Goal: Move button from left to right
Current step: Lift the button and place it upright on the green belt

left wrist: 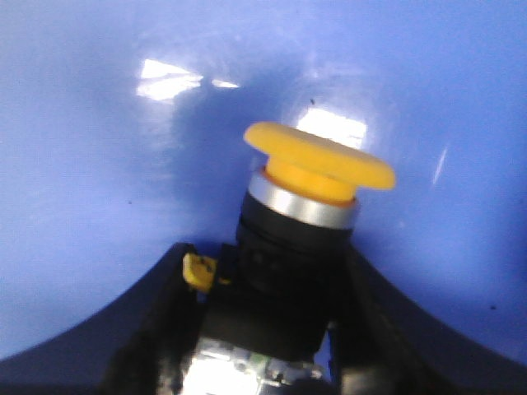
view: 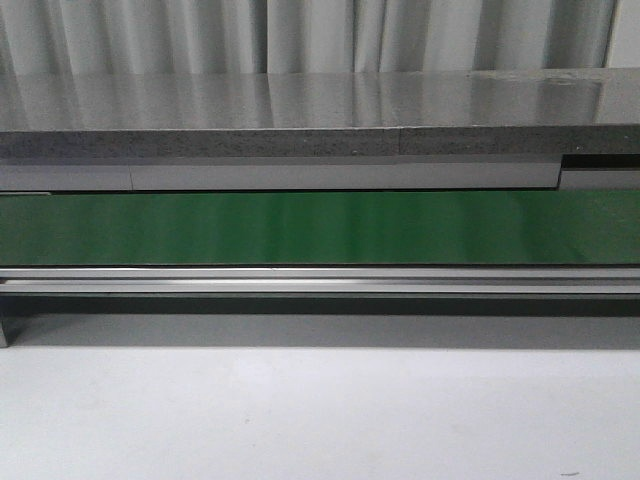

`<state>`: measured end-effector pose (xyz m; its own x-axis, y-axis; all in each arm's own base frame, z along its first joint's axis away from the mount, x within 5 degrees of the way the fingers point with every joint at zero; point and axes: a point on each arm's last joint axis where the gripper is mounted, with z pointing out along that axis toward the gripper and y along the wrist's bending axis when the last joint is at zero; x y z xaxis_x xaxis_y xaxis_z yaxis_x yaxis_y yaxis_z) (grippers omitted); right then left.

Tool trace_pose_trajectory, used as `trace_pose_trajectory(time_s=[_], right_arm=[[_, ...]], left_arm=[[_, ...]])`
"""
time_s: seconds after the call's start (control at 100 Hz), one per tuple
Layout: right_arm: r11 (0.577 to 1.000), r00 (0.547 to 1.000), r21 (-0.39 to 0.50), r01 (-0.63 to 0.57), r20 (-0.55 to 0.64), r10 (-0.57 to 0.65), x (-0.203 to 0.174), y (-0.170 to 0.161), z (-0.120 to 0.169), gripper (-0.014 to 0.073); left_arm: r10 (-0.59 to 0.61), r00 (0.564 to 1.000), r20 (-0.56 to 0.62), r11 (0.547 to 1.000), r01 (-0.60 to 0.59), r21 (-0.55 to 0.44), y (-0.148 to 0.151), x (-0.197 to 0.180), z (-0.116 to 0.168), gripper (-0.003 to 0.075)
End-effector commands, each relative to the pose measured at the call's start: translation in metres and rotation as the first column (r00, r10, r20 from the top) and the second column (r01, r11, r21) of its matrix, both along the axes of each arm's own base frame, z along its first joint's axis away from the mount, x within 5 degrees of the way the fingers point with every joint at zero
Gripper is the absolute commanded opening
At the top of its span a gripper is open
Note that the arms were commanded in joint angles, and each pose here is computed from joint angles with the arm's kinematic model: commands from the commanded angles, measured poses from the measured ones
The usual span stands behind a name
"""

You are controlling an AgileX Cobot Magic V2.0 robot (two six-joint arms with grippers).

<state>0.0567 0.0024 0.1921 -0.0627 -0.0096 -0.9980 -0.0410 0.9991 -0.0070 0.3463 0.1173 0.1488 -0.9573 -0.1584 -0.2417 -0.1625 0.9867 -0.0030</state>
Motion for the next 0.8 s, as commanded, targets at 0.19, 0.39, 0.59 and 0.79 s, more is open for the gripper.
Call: trace_pose_trajectory(time_s=[0.19, 0.39, 0.59, 0.79], right_arm=[[1.0, 0.995, -0.011, 0.004, 0.098, -0.003, -0.001, 0.0, 0.008, -0.0068], [1.0, 0.995, -0.011, 0.004, 0.098, -0.003, -0.001, 0.0, 0.008, -0.0068], [1.0, 0.995, -0.011, 0.004, 0.098, -0.003, -0.001, 0.0, 0.008, -0.0068], [1.0, 0.995, -0.011, 0.004, 0.098, -0.003, -0.001, 0.0, 0.008, -0.0068]], left_arm=[[-0.005, 0.985, 0.172, 0.999, -0.004, 0.052, -0.004, -0.004, 0.065, 0.0005], [0.013, 0.965, 0.263, 1.0, -0.019, 0.019, -0.016, -0.016, 0.104, 0.0005], [-0.079, 0.956, 0.283, 0.997, 0.077, 0.018, -0.05, -0.014, 0.115, 0.0005], [-0.179, 0.941, 0.286, 0.983, 0.181, 0.019, -0.086, -0.008, 0.115, 0.0005]])
